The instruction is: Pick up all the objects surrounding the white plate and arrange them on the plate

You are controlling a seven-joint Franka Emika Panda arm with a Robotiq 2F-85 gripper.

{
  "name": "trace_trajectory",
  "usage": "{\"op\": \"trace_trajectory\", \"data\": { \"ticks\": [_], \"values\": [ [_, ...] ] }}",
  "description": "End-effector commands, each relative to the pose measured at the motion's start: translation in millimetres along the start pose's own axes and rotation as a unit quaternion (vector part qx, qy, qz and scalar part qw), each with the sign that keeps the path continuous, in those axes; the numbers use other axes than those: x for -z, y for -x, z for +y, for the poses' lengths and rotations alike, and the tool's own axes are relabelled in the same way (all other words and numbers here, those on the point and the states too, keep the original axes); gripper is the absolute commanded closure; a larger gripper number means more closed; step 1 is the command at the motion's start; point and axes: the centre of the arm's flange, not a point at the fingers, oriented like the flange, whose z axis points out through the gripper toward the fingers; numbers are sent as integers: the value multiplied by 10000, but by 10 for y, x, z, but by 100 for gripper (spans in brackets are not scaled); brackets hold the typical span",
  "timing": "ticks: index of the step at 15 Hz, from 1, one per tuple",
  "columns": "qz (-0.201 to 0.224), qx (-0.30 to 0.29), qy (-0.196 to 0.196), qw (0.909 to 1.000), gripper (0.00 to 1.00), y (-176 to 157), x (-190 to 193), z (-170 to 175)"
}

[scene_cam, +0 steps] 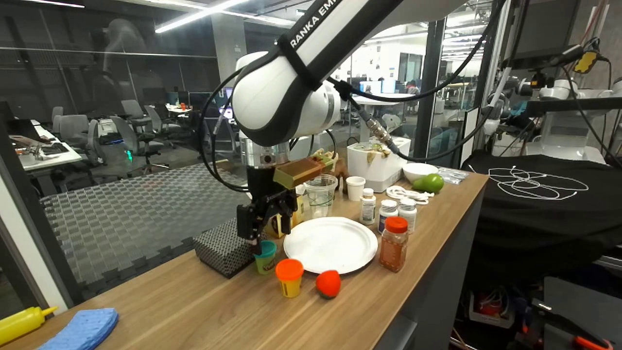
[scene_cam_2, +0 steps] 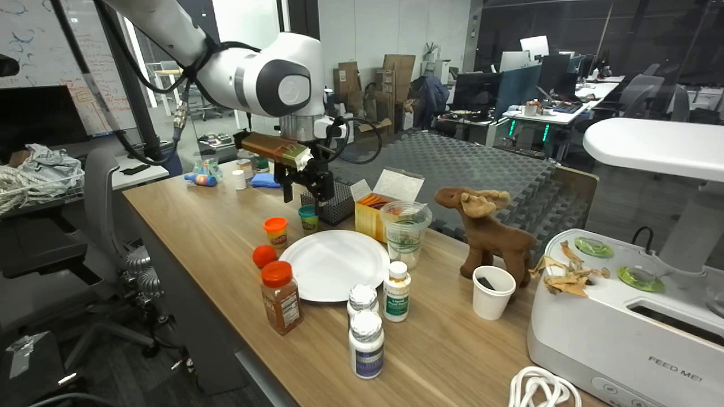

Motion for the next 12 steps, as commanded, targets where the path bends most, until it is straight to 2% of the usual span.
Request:
{"op": "trace_trajectory", "data": {
  "ticks": [1, 9, 10, 12],
  "values": [
    [-105, 55, -189, 9998, 0, -198, 6, 26],
    [-51, -65, -198, 9998, 2, -254, -155, -26],
    [-7, -116, -176, 9998, 26, -263, -178, -24],
    [75, -174, -168, 9997, 30, -276, -177, -25]
  ]
}}
